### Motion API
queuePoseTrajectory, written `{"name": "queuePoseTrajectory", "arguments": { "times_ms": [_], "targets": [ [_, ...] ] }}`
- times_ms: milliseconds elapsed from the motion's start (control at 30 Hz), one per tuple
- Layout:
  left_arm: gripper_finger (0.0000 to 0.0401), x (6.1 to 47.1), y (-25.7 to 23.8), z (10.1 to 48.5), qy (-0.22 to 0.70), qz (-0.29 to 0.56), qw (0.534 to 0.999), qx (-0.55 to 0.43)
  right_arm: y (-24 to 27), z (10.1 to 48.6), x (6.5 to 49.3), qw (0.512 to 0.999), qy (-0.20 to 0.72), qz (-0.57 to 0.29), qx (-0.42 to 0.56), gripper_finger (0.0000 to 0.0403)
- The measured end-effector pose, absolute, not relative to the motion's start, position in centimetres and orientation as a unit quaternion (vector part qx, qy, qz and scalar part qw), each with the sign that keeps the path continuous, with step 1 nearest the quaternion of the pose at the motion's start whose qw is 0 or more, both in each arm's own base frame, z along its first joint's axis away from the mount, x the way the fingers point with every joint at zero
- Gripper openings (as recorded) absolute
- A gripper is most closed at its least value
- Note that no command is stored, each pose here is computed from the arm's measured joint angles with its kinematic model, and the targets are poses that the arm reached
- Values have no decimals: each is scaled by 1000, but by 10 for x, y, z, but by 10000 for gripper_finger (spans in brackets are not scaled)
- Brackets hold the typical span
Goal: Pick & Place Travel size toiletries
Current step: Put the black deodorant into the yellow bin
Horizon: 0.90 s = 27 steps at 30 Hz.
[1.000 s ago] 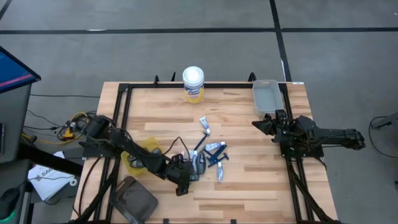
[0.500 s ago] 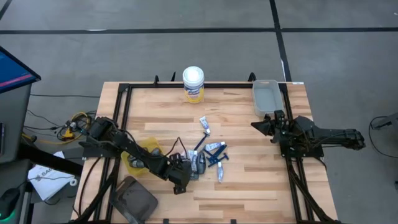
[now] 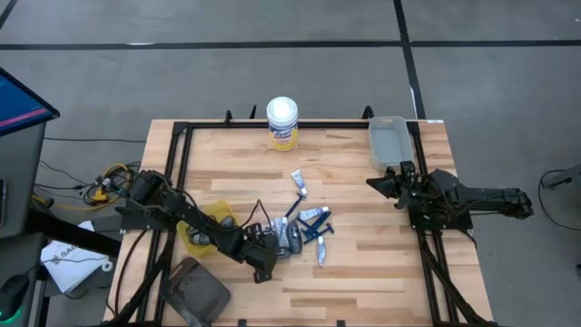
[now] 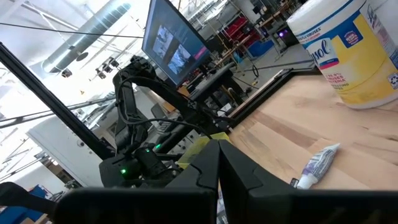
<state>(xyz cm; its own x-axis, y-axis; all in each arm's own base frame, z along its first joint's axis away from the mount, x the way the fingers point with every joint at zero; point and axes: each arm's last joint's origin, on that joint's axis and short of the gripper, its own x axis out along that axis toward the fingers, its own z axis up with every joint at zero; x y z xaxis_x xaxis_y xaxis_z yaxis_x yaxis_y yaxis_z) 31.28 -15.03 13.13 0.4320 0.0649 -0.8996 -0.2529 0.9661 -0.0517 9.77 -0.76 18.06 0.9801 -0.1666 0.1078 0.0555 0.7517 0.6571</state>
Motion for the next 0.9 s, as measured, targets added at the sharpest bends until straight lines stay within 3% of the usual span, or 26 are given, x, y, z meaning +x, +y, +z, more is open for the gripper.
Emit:
{"name": "queuePoseTrajectory", "arguments": {
  "times_ms": [367, 633, 900],
  "targets": [
    [200, 317, -153, 139, 520, 80, 844, -108, -8, 181, 98, 932, -80, -59, 347, 0],
    [196, 311, -151, 189, 474, 73, 862, -166, -8, 180, 98, 933, -78, -60, 347, 0],
    [196, 260, -124, 245, 490, 159, 831, -208, -8, 177, 98, 934, -62, -66, 347, 0]
  ]
}}
